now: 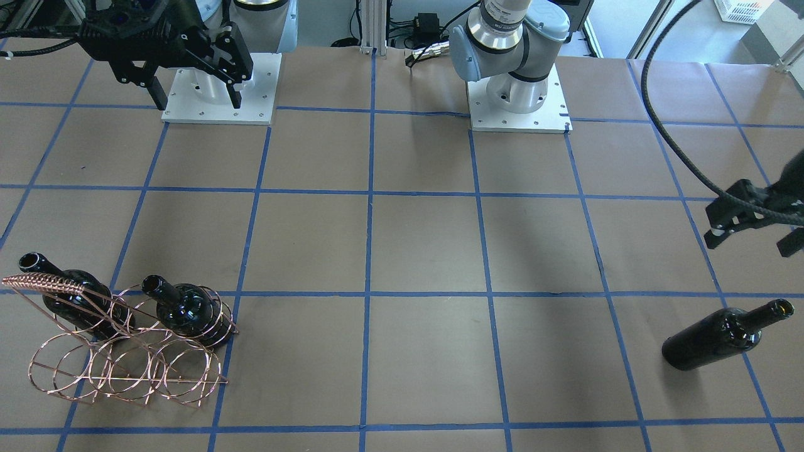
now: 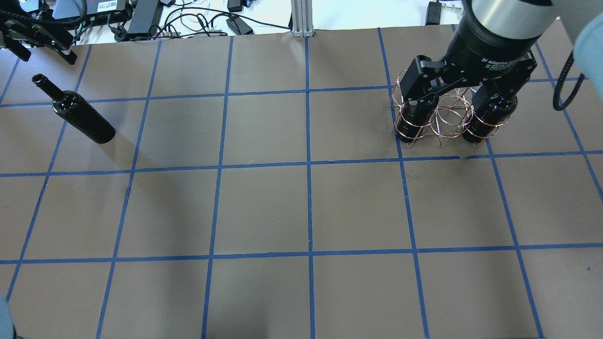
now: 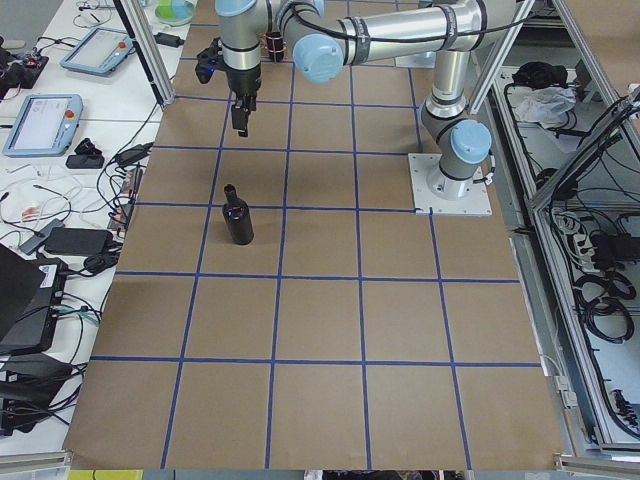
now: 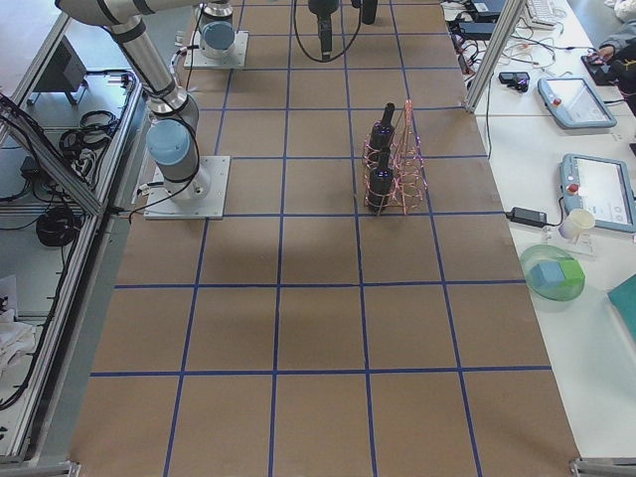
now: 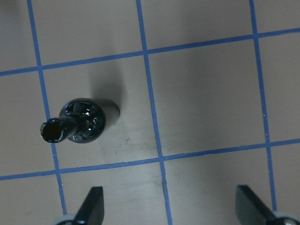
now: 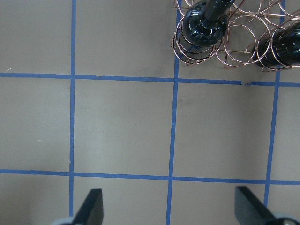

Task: Place wine into wine basket
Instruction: 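Lower the left gripper around the body of the lying bottle, then close the left gripper on the black bottle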

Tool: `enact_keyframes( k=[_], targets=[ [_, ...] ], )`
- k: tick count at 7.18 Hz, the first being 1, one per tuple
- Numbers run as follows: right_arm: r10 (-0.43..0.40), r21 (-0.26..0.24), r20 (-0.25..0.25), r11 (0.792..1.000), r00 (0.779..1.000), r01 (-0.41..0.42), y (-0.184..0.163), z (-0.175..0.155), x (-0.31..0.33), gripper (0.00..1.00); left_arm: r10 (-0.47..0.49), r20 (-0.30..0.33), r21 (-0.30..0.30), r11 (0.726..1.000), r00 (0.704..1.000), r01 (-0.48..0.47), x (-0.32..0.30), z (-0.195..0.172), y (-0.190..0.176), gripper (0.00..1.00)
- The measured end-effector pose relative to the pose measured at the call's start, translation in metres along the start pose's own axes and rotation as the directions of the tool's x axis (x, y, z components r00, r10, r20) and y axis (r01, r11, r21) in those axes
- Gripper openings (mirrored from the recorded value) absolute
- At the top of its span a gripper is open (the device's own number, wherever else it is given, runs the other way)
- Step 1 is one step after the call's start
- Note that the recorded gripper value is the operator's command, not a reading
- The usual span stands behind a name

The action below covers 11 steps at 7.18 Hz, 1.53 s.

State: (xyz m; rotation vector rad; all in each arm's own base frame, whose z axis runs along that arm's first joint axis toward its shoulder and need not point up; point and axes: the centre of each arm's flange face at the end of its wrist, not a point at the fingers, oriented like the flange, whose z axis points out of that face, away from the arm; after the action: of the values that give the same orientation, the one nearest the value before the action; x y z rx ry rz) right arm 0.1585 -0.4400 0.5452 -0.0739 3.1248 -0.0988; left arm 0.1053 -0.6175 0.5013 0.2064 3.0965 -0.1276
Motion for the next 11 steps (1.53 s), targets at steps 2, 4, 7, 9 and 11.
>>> enact_keyframes(
  k=[2, 4, 7, 9, 11],
  targets=[
    [0.0, 0.0, 0.0, 1.0, 1.0, 0.0, 0.0, 0.0, 0.0, 1.0, 0.04, 0.015, 0.002, 0.999, 0.999, -0.04, -0.041, 0.034, -0.015, 1.0],
    [0.0, 0.0, -0.001, 1.0, 1.0, 0.0, 0.0, 0.0, 0.0, 1.0, 0.045, 0.01, -0.013, 0.999, 0.999, -0.044, -0.067, 0.056, -0.016, 1.0],
    [0.0, 0.001, -0.002, 1.0, 1.0, 0.0, 0.001, -0.001, 0.0, 1.0, 0.057, -0.002, -0.025, 0.998, 0.998, -0.057, -0.093, 0.084, -0.018, 1.0],
    [0.0, 0.001, -0.002, 1.0, 1.0, 0.0, 0.001, -0.001, 0.0, 1.0, 0.053, -0.014, -0.032, 0.998, 0.999, -0.053, -0.099, 0.105, -0.025, 0.98],
    [0.0, 0.001, -0.002, 1.0, 1.0, 0.0, 0.001, -0.001, 0.0, 1.0, 0.034, -0.018, -0.033, 0.999, 0.999, -0.035, -0.103, 0.117, -0.029, 0.84]
  ],
)
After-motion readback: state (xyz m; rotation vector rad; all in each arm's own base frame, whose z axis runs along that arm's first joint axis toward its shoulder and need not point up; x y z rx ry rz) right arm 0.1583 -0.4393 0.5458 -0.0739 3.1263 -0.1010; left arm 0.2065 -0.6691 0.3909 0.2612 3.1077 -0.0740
